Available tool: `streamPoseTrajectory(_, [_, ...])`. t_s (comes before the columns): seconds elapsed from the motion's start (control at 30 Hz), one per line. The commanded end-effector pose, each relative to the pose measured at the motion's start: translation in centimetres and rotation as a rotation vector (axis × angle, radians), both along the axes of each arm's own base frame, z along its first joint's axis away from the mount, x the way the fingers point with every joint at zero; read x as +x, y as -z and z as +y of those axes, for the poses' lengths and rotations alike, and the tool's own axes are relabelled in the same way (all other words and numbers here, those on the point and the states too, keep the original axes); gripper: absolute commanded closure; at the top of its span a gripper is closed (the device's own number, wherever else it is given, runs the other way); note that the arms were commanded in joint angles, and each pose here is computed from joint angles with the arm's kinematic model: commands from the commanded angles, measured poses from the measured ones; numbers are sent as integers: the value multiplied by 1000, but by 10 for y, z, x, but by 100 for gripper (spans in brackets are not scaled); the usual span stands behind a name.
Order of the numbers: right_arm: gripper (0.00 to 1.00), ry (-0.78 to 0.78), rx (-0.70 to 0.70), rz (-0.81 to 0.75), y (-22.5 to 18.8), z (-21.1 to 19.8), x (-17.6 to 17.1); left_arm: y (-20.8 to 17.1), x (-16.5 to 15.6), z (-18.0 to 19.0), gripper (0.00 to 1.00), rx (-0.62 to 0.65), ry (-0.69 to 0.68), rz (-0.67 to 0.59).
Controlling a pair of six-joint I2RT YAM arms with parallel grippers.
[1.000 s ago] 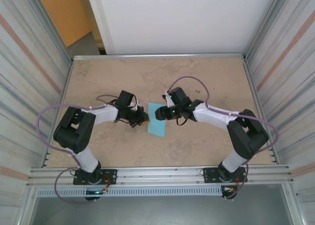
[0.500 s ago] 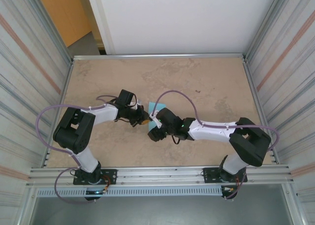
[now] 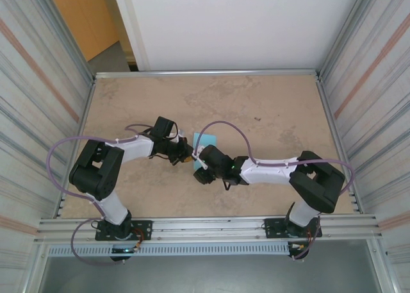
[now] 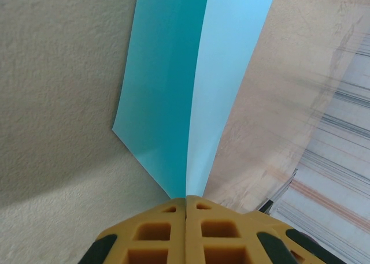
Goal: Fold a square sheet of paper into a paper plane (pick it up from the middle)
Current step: Third fold the triangle at the center of the table.
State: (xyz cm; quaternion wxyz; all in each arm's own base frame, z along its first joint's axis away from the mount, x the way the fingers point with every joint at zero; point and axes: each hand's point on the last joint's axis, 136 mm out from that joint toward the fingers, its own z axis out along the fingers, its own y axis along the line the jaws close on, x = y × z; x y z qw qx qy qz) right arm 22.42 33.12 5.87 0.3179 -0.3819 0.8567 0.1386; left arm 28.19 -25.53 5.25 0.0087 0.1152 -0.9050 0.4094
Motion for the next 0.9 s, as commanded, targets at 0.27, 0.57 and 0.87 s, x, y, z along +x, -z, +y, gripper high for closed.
streamPoseTrajectory(0.27, [58, -6, 24, -6, -10, -5, 6, -12, 5, -2, 100, -20, 5, -12])
streamPoseTrajectory(0.57, [73, -30, 41, 39, -8, 3, 4, -13, 4, -1, 100, -18, 4, -14])
streamPoseTrajectory(0.87, [90, -89, 143, 176, -14, 6, -7, -21, 13, 30, 76, 35, -77, -53])
